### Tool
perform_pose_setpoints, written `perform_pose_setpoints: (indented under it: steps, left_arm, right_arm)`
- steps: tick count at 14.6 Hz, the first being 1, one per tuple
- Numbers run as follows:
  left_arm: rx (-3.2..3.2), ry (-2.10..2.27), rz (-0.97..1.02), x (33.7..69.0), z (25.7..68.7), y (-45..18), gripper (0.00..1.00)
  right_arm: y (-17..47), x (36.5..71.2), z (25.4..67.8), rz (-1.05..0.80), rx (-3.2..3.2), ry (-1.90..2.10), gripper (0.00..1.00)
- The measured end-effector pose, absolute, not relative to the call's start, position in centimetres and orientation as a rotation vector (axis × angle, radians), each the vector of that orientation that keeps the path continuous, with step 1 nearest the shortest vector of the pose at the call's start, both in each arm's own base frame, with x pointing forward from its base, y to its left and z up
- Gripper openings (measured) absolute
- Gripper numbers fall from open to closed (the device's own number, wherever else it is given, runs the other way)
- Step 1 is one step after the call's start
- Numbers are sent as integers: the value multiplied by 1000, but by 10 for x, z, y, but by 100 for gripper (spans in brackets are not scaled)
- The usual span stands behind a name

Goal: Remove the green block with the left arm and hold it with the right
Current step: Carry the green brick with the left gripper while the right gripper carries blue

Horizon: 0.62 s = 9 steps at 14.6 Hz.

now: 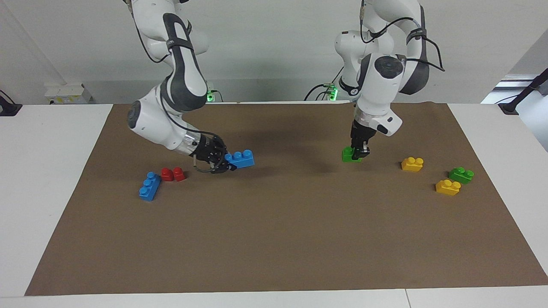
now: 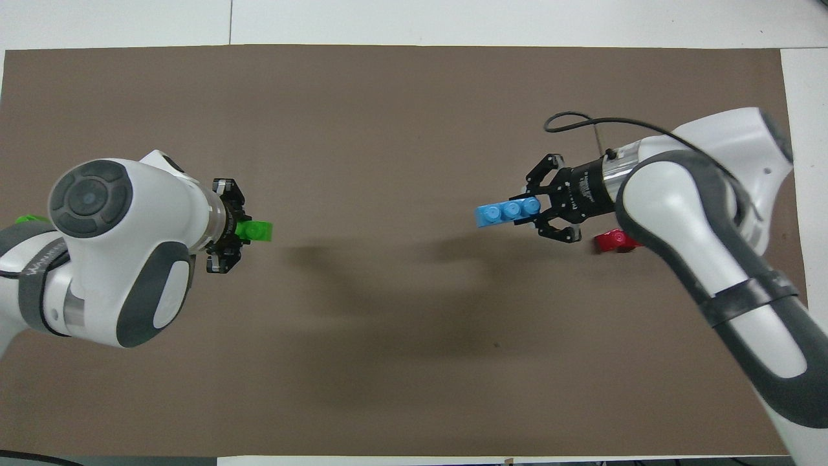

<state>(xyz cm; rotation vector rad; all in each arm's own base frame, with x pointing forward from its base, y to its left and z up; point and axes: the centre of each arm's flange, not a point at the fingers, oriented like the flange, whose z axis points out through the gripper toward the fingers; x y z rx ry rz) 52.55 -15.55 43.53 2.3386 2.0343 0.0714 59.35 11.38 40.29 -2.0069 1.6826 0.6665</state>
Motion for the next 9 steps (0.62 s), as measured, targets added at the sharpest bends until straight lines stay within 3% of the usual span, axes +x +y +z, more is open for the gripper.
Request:
perform_pose_setpoints:
  steps: [4, 9]
  left_arm:
    - [2425, 1945, 66, 540, 433, -87, 36]
    - [2522, 1819, 68, 548, 429, -18, 36]
  right_arm:
    - [64, 639, 436, 745, -2009, 1644, 36]
    - [33, 671, 395, 748, -2023, 1686, 36]
